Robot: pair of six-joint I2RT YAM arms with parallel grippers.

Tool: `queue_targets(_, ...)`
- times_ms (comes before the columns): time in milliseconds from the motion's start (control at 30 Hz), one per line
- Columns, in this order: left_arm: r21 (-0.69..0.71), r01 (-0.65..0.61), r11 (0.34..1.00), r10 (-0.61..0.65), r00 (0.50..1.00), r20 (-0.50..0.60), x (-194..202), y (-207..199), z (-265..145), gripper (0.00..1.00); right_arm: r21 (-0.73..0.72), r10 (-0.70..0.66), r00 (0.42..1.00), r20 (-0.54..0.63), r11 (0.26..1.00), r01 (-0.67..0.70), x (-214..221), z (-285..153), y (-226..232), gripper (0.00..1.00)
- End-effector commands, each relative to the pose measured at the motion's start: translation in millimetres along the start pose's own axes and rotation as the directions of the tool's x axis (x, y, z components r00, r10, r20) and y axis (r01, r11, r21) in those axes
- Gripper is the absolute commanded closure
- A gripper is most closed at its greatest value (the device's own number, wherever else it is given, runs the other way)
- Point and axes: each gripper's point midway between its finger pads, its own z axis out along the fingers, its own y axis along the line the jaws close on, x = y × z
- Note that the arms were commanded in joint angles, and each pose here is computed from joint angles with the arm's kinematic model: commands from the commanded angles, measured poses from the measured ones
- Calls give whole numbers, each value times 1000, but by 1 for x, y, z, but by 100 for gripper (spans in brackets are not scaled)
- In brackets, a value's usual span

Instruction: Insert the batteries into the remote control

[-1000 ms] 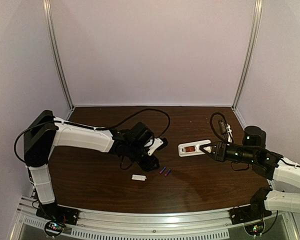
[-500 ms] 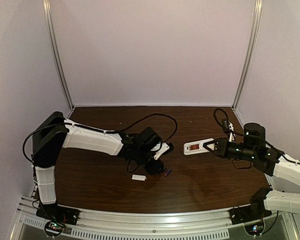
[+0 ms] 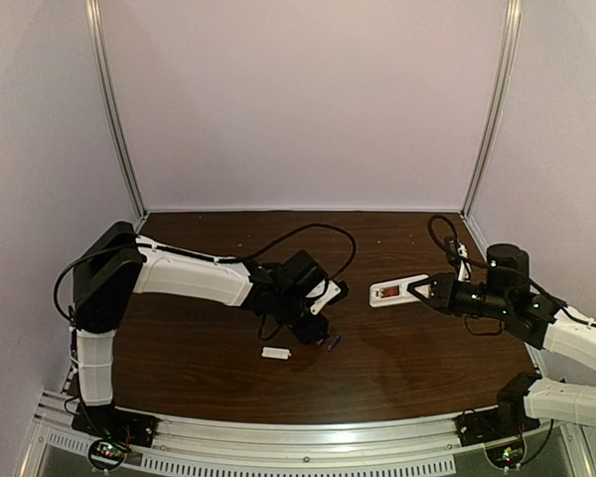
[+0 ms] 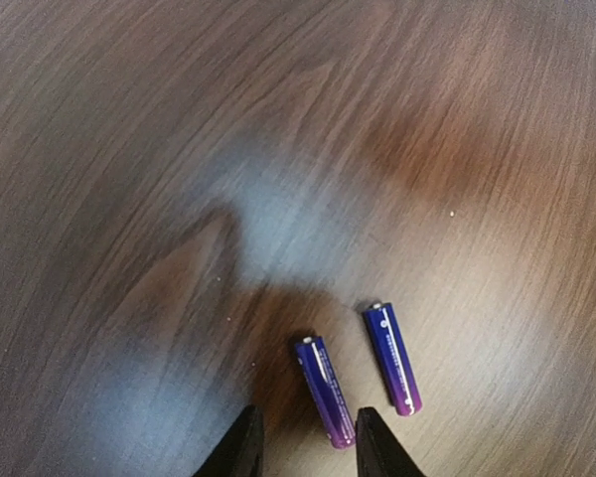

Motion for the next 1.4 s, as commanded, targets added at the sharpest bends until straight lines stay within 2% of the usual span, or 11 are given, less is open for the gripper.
queue_targets(0, -13, -18, 1000, 19, 999, 26, -14, -6, -8, 66, -7, -7, 1000, 13, 1000, 7, -6, -3, 2, 100)
queue_targets(133, 10, -63, 998, 62, 997, 53, -25, -23, -13, 66, 9, -1, 1000, 18, 1000, 1, -8, -7, -4, 100)
queue_targets(400, 50, -59, 997, 57, 998, 37, -25, -31, -2, 66, -16, 13, 1000, 18, 1000, -13, -10, -12, -6, 100)
queue_targets(667, 59, -61, 996, 60, 998, 9, -20, -32, 7, 69, -34, -27, 999, 44, 999, 28, -12, -20, -2, 100)
queue_targets(1367, 58, -57, 997, 60, 997, -55, -10, -32, 26, 75, -34, -32, 999, 34, 999, 34, -11, -21, -4, 100)
